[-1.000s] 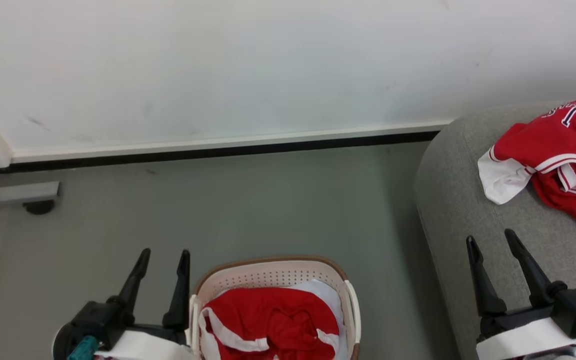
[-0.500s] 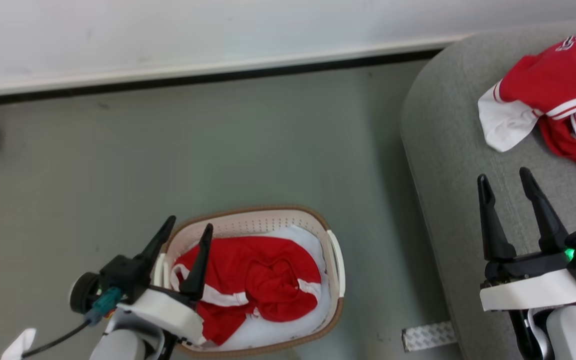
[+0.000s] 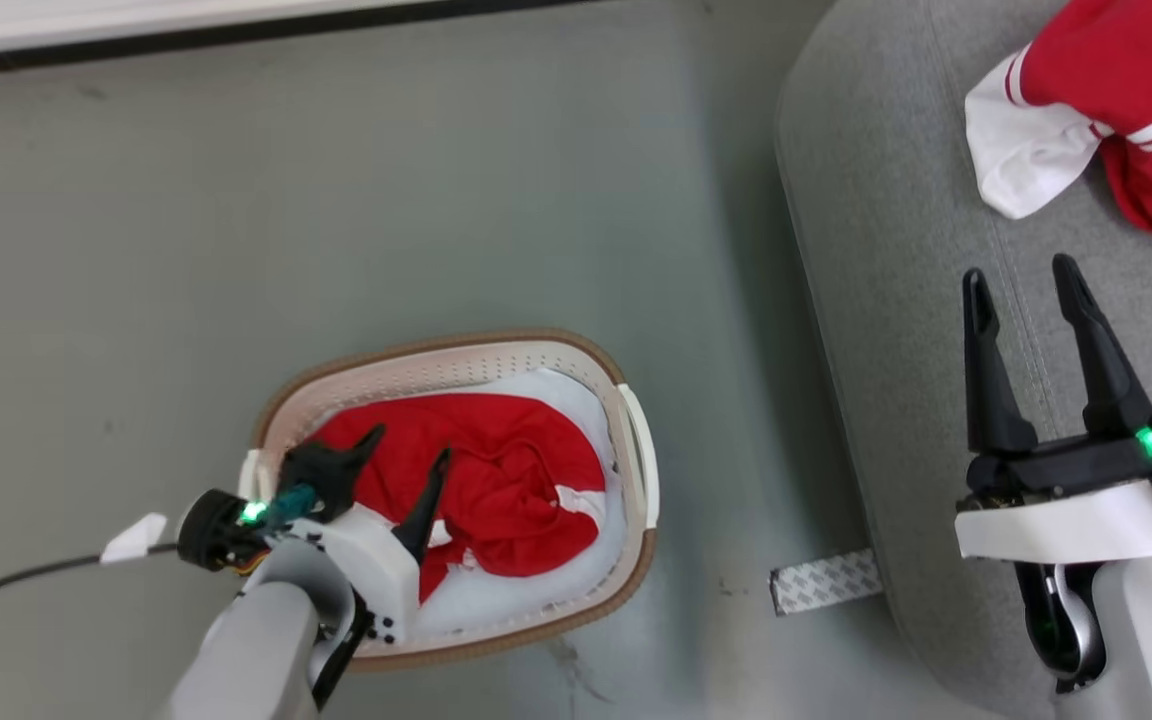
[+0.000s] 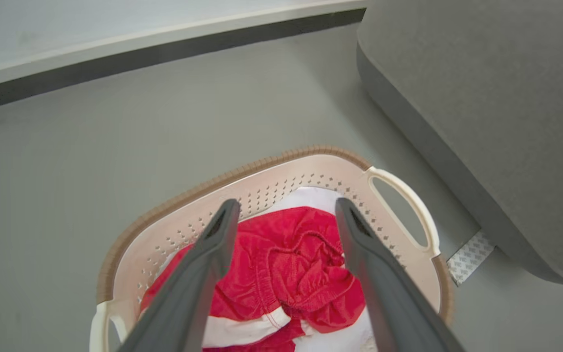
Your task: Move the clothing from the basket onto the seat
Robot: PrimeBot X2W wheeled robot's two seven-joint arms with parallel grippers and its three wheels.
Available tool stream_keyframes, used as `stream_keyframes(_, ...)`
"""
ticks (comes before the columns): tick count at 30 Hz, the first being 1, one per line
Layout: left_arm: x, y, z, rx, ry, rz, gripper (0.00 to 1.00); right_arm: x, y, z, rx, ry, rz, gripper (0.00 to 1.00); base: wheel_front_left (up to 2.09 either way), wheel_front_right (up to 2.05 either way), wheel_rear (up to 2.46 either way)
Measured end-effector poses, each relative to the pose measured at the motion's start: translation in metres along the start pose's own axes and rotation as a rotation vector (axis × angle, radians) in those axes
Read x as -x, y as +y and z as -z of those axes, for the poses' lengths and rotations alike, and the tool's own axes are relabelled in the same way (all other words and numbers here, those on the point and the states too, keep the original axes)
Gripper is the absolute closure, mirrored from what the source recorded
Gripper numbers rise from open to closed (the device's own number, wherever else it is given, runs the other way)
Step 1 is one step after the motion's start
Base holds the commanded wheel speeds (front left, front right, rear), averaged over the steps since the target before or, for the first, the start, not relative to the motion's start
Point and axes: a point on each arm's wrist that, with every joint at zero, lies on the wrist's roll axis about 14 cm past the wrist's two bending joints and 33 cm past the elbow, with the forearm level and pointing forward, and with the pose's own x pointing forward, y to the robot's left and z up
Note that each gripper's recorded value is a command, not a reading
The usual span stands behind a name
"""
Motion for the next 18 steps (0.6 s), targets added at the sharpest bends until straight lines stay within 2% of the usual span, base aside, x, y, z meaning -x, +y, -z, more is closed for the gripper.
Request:
stream_keyframes(10,-0.029,-0.008,0.086,-0.037,0.313,0.098,0.00,-0.018,-0.014,-0.002,0.019,-0.044,0.040,0.00,0.00,0.00,0.00)
stream_keyframes(18,-0.048,-0.019,0.132,-0.082,0.454,0.180,0.00,-0.029,-0.023,0.003,0.016,-0.056,0.058,0.00,0.00,0.00,0.00)
